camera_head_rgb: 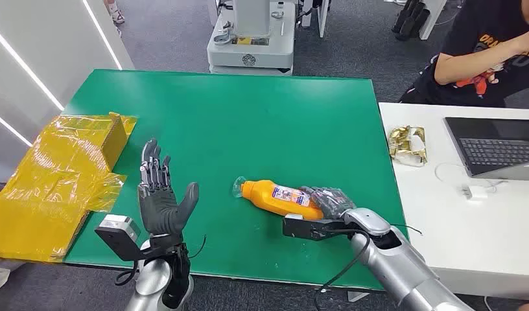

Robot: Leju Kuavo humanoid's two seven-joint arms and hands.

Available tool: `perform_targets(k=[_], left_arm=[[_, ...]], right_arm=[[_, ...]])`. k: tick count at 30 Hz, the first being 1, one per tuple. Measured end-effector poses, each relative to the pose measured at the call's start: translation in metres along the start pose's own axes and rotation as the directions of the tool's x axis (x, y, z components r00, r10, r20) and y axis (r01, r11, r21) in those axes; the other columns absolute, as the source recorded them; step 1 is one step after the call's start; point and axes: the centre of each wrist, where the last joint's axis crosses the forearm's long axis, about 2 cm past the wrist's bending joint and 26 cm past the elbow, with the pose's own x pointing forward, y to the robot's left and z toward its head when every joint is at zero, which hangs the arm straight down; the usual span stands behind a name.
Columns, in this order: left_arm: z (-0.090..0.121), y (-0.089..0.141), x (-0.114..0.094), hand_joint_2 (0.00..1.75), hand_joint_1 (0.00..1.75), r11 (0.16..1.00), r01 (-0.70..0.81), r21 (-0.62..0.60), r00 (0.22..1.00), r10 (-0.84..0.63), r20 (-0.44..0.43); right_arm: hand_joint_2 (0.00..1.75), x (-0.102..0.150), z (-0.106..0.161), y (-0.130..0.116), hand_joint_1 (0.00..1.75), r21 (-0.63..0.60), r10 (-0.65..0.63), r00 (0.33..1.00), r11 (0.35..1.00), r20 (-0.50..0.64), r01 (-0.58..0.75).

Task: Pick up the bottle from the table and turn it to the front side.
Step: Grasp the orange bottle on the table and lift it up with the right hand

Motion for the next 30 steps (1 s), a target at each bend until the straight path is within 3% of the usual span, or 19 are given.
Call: perform_targets(k=[9, 14, 19, 23, 30], left_arm=[[0.001, 0.001, -0.001, 1.75, 0.0, 1.0, -0.002, 0.011, 1.0, 0.002, 0.0], [0.001, 0.001, -0.001, 1.75, 0.0, 1.0, 0.007, 0.025, 1.0, -0.007, 0.003], [0.001, 0.001, -0.001, 1.75, 0.0, 0.999, 0.019, 0.047, 1.0, -0.02, 0.014], [-0.004, 0.0, -0.004, 1.75, 0.0, 0.998, 0.014, 0.067, 1.0, -0.015, 0.019], [-0.012, -0.006, -0.015, 1.75, 0.0, 0.998, -0.021, 0.062, 1.0, 0.022, -0.011]], right_arm=[[1.75, 0.004, 0.0, 0.006, 1.75, -0.066, -0.008, 1.0, 0.998, 0.012, 0.009], [1.75, 0.016, 0.001, 0.015, 1.75, -0.236, -0.081, 0.996, 0.968, 0.027, 0.085], [1.75, 0.032, 0.002, 0.012, 1.75, -0.426, -0.14, 0.986, 0.889, 0.094, 0.167], [1.75, 0.042, 0.003, 0.013, 1.75, -0.561, -0.168, 0.965, 0.787, 0.202, 0.255], [1.75, 0.058, 0.006, 0.027, 1.75, -0.667, -0.212, 0.92, 0.637, 0.331, 0.387]])
